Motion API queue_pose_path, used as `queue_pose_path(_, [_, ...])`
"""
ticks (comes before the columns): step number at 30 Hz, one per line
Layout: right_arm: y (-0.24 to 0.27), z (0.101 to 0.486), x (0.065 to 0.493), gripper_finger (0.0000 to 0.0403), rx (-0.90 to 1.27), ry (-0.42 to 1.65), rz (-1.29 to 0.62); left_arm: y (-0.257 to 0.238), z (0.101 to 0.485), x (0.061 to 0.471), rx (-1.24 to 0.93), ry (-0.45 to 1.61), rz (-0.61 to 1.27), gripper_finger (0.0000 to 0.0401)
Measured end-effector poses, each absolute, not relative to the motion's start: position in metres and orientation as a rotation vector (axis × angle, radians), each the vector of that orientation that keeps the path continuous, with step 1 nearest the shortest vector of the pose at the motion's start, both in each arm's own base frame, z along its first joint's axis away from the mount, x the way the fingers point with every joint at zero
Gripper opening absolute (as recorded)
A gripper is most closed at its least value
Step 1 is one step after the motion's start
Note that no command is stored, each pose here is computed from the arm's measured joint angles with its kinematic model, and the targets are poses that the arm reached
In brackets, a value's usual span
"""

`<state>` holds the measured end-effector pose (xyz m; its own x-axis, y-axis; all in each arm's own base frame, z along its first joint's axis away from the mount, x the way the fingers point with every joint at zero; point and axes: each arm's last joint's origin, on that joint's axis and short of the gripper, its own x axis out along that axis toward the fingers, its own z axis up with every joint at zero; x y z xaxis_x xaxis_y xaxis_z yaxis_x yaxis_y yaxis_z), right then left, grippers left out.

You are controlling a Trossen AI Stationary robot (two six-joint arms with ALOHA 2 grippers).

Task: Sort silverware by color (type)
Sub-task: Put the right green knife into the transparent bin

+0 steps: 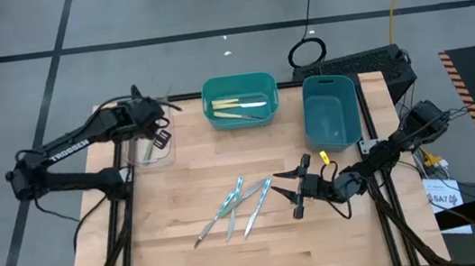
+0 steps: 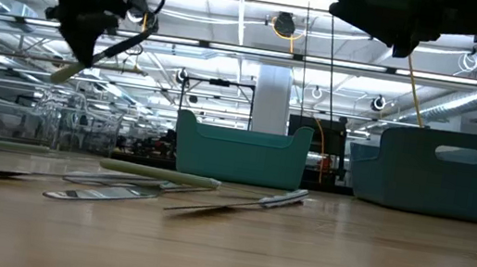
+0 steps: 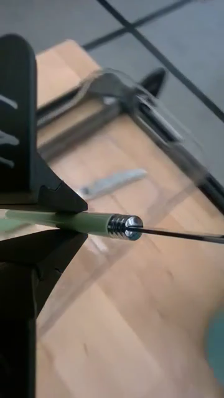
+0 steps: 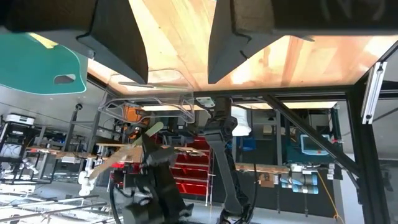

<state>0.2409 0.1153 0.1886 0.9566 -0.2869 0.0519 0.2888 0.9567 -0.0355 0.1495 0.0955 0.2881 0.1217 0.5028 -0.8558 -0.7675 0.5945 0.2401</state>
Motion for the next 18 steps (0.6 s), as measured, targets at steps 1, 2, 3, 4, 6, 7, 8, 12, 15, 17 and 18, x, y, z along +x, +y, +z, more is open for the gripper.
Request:
queue_pose_path(1, [0.115,0.189,0.241,0.016,-0.043,-0.046,-0.292,0.098,0.284,0.147,-0.301,1.121,0.959,0.0046])
queue_pose_path(2, [0.115,0.188,0.241,0.016,-0.044,-0.046,-0.292,0.101,0.28,0.145,-0.315,1.134,0.97,0.0047])
queue_pose_path(3, [0.115,0.188,0.241,0.016,-0.044,-0.045,-0.292,0.103,0.277,0.142,-0.324,1.149,0.979,0.0047])
queue_pose_path(4, [0.115,0.188,0.241,0.016,-0.046,-0.044,-0.292,0.105,0.274,0.14,-0.333,1.16,0.987,0.0047])
queue_pose_path(6, [0.115,0.188,0.241,0.016,-0.048,-0.04,-0.292,0.108,0.27,0.136,-0.345,1.176,1.004,0.0047])
queue_pose_path(7, [0.115,0.188,0.241,0.016,-0.051,-0.037,-0.292,0.109,0.269,0.135,-0.351,1.181,1.012,0.0048])
queue_pose_path(8, [0.115,0.187,0.241,0.016,-0.053,-0.035,-0.293,0.111,0.267,0.134,-0.357,1.184,1.02,0.0048])
queue_pose_path(12, [0.115,0.187,0.241,0.016,-0.052,-0.035,-0.294,0.114,0.26,0.129,-0.387,1.199,1.05,0.0048])
queue_pose_path(15, [0.115,0.187,0.241,0.016,-0.052,-0.034,-0.294,0.115,0.252,0.125,-0.441,1.216,1.052,0.0048])
queue_pose_path(17, [0.115,0.187,0.241,0.016,-0.053,-0.034,-0.294,0.116,0.247,0.123,-0.47,1.226,1.049,0.0048])
queue_pose_path(18, [0.115,0.187,0.241,0.016,-0.056,-0.03,-0.294,0.116,0.245,0.122,-0.483,1.229,1.047,0.0049])
